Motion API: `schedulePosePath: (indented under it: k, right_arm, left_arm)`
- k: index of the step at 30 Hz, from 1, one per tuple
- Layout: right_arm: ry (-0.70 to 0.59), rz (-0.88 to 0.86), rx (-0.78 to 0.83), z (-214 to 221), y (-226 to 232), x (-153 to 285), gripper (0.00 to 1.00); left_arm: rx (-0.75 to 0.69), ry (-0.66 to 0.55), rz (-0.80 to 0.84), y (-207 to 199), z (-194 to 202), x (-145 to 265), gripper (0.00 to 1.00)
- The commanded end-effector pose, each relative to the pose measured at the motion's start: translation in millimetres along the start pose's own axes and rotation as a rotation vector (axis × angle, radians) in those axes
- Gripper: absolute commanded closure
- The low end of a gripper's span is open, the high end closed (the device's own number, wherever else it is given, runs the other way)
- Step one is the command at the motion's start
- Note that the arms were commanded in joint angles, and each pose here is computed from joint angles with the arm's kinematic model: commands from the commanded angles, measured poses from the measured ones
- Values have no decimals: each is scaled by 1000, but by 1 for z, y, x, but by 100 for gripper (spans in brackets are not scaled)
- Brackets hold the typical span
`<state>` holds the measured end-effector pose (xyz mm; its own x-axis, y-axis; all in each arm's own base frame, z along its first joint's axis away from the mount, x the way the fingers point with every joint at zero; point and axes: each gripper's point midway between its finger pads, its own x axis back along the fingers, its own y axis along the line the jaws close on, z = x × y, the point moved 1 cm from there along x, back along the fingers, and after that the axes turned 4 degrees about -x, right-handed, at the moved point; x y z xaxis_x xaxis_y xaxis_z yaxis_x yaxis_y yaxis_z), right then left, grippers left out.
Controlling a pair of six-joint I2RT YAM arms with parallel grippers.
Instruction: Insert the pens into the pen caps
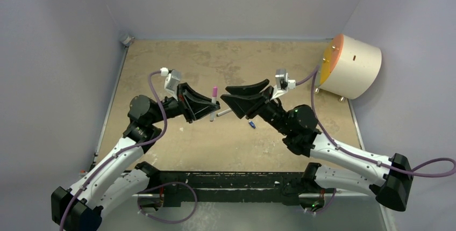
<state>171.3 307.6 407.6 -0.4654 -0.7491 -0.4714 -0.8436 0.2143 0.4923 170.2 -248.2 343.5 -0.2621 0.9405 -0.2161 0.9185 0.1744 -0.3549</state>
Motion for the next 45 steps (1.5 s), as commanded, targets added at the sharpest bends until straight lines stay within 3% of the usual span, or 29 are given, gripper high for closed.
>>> schedulePosePath:
  k: [1, 4, 10, 22, 45]
  right_arm:
    - [-4, -22, 55, -5, 4, -4, 49]
    - [42, -49, 74, 6, 6, -6, 48]
    - [13, -169, 95, -5, 30, 1, 47]
    - [43, -144, 171, -16, 33, -9, 42]
    - [64, -191, 133, -8, 39, -21, 57]
  left_arm:
    - [-66, -77, 126, -31, -28, -1, 100]
    - [-67, -86, 180, -41, -32, 0, 100]
    - [-69, -48, 231, -49, -28, 1, 100]
    - [-86, 49, 297, -52, -14, -1, 100]
    - [-114, 94, 251, -41, -7, -2, 100]
